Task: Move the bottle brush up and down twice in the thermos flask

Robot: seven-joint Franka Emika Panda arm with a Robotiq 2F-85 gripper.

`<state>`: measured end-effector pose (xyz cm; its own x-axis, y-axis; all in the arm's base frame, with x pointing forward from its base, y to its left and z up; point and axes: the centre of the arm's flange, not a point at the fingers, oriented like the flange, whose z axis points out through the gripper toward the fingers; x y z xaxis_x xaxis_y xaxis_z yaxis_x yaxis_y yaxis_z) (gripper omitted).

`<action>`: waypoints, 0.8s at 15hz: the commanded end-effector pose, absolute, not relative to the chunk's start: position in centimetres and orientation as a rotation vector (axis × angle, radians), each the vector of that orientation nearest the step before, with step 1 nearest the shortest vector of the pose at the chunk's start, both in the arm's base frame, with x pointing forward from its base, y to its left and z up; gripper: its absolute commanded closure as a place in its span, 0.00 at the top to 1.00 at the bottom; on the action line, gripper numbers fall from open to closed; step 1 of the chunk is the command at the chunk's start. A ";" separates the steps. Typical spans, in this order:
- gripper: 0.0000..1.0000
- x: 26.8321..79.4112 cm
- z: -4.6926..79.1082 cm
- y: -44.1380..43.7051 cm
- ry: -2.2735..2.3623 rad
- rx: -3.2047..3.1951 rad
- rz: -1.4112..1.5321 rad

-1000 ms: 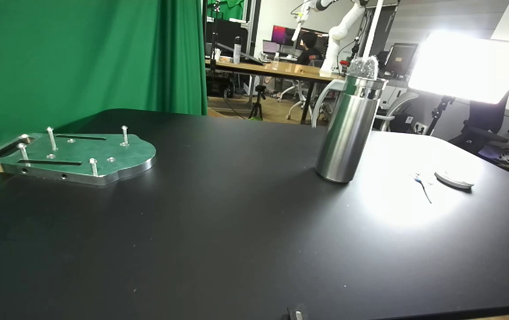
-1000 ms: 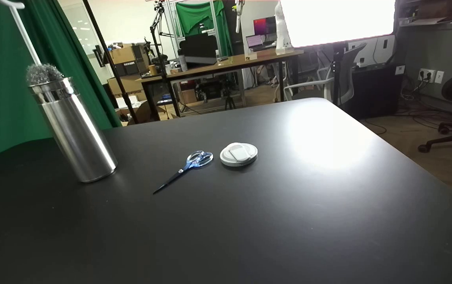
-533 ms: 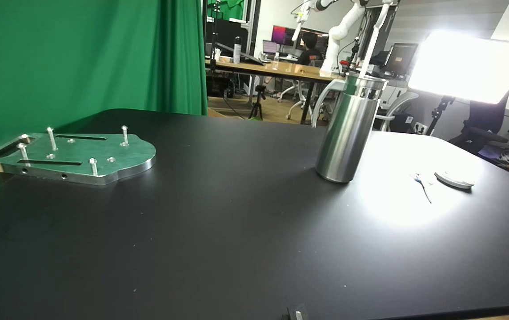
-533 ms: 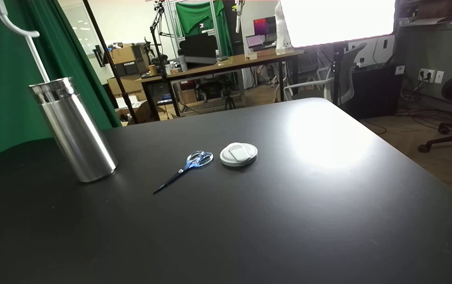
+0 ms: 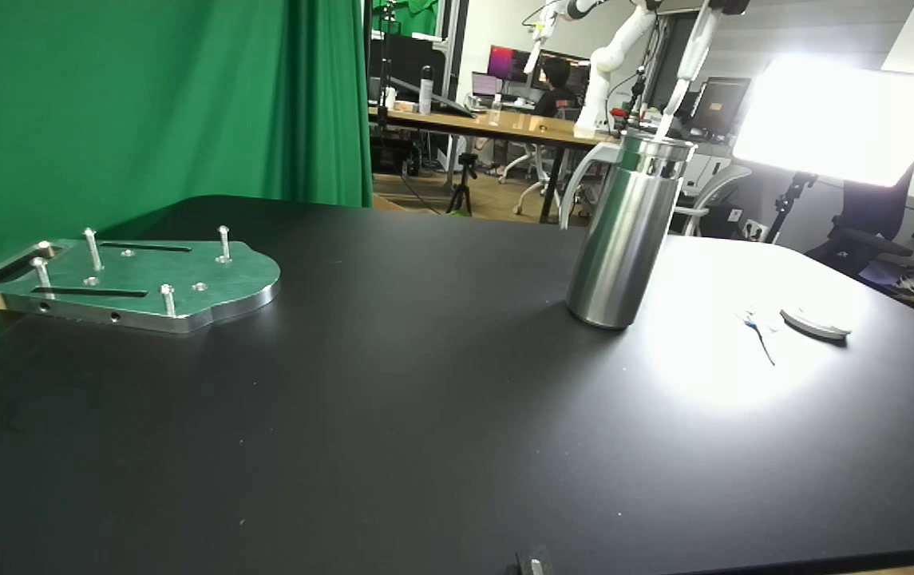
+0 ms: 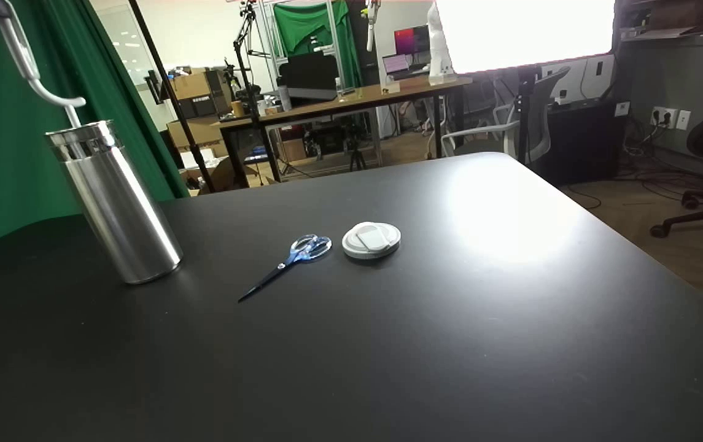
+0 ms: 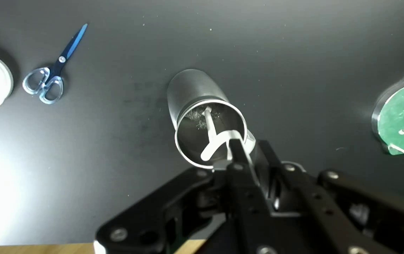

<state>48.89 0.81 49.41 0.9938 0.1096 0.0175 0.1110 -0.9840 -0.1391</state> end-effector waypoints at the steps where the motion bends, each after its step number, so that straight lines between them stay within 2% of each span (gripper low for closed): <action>1: 0.04 48.8 47.4 0.9 -0.094 -2.995 0.035; 6: 0.04 48.9 45.5 1.3 -0.083 -2.995 0.096; 12: 0.04 49.2 49.0 1.4 -0.110 -2.995 0.007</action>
